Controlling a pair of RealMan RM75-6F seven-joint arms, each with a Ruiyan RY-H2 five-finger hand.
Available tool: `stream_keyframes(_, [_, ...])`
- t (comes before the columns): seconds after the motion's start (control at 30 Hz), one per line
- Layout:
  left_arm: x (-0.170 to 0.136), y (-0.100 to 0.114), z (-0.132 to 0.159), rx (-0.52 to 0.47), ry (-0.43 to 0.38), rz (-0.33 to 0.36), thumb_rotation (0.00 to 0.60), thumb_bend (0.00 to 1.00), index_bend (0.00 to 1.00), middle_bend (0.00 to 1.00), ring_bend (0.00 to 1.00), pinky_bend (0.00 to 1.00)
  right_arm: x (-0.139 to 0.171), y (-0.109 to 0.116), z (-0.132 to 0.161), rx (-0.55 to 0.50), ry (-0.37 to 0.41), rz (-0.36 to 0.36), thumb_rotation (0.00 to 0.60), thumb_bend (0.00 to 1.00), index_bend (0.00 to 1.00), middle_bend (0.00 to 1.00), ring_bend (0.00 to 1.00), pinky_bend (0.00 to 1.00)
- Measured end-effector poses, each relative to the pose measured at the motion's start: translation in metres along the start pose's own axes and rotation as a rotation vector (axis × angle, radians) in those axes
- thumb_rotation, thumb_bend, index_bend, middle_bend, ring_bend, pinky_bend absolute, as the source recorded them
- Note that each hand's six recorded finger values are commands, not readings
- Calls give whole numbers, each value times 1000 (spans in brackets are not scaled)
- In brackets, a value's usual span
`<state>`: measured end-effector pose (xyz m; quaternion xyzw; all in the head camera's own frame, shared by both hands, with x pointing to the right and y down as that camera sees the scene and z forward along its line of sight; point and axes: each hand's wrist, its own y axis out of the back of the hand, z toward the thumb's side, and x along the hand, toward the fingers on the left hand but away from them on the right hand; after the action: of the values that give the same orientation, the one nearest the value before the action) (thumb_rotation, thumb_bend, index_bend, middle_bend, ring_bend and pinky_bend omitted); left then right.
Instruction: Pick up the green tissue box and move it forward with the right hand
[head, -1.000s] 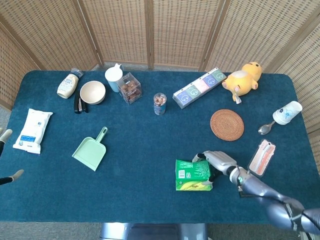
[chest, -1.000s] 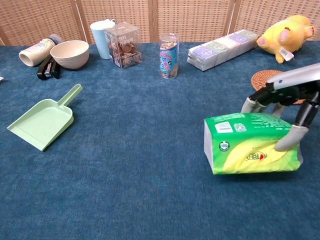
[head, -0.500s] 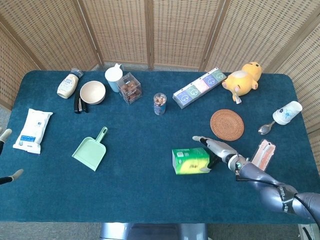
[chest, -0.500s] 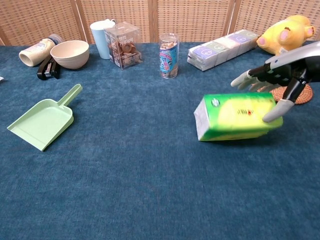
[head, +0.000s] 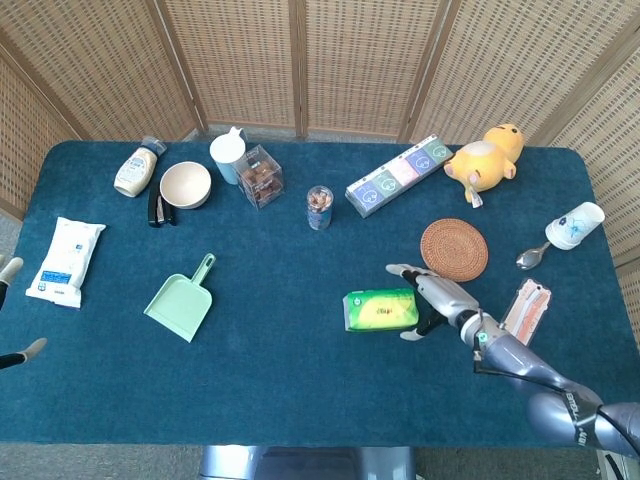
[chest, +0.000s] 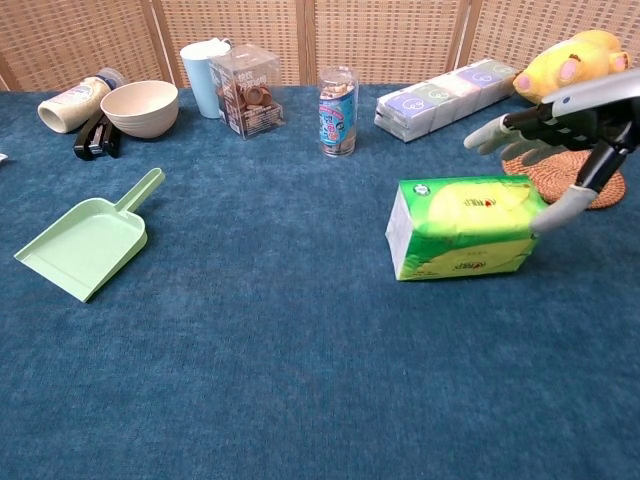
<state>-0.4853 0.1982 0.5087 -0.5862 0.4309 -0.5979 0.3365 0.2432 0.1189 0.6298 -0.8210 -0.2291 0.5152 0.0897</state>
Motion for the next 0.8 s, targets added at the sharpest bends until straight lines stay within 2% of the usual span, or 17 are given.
stream_keyframes(0.17, [-1, 0, 0, 1, 0, 2, 600, 0, 0, 0, 0, 0, 1, -11, 0, 36, 17, -9, 600, 155, 3, 0, 0, 35])
stream_keyframes(0.27, [-1, 0, 0, 1, 1, 2, 600, 0, 0, 0, 0, 0, -4, -18, 1, 50, 34, -31, 600, 157, 43, 0, 0, 35])
stream_keyframes(0.33, [-1, 0, 0, 1, 1, 1, 600, 0, 0, 0, 0, 0, -8, -21, 2, 61, 46, -58, 600, 159, 106, 5, 0, 51])
stream_keyframes(0.43, [0, 1, -1, 1, 2, 2, 600, 0, 0, 0, 0, 0, -15, -23, 2, 75, 61, -104, 600, 188, 268, 120, 30, 186])
stream_keyframes(0.53, [0, 1, -2, 0, 5, 3, 600, 0, 0, 0, 0, 0, -18, -24, 2, 86, 72, -149, 600, 241, 405, 293, 159, 327])
stream_keyframes(0.67, [1, 1, -2, 0, 5, 2, 600, 0, 0, 0, 0, 0, -19, -28, -1, 93, 75, -180, 600, 300, 531, 389, 248, 379])
stream_keyframes(0.8, [1, 1, -2, -1, 3, 1, 600, 0, 0, 0, 0, 0, -17, -31, -4, 85, 73, -175, 600, 326, 568, 415, 276, 393])
